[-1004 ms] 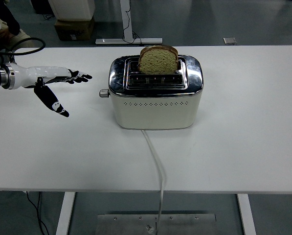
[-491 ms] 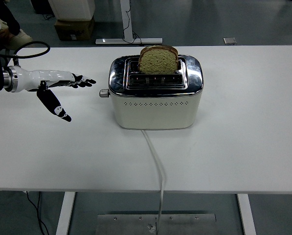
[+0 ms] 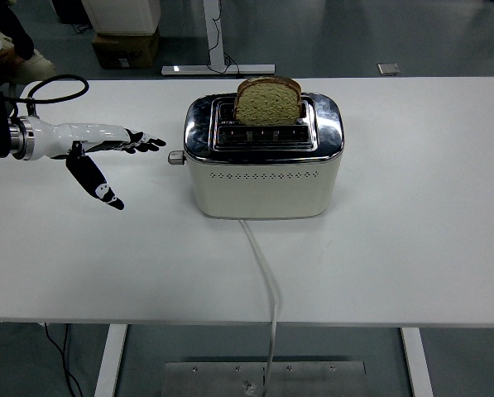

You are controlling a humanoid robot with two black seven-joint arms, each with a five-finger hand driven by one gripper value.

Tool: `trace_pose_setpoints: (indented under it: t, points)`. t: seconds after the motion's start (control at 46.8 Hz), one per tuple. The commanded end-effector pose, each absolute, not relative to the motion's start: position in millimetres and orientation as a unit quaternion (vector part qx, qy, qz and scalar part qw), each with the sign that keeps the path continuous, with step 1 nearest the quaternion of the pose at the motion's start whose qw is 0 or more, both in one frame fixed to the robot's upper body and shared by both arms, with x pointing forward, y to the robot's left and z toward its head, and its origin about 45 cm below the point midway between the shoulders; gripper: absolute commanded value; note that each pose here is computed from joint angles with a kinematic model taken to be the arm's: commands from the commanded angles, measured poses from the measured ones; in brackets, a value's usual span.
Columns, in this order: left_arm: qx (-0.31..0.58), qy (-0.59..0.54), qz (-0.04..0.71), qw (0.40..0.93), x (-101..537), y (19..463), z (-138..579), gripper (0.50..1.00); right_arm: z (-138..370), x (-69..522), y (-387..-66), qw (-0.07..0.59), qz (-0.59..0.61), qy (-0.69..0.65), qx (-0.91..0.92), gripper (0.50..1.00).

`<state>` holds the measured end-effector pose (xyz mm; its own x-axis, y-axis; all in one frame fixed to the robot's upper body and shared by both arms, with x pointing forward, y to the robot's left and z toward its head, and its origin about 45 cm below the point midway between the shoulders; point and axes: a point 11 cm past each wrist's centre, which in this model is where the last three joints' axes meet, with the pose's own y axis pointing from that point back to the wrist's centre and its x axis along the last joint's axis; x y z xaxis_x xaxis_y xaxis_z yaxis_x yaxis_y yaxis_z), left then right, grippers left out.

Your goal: Press down toaster

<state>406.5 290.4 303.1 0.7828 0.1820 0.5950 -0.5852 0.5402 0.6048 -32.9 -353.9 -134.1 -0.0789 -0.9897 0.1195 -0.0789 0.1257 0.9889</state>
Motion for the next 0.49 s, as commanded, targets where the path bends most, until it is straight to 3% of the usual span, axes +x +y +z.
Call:
trace_pose_setpoints:
  t: [0.0,0.47]
  points:
    - [0.421,-0.236,0.225,0.846,406.2,287.8,300.1,1.000,-134.1,-32.9,-354.0,0.489,-0.465,-0.569,0.470,1.000]
    - [0.416,-0.227,0.215,0.854,404.2,277.6,287.1,1.000,-134.1,-32.9,-353.9,0.490,-0.465,-0.568,0.470,1.000]
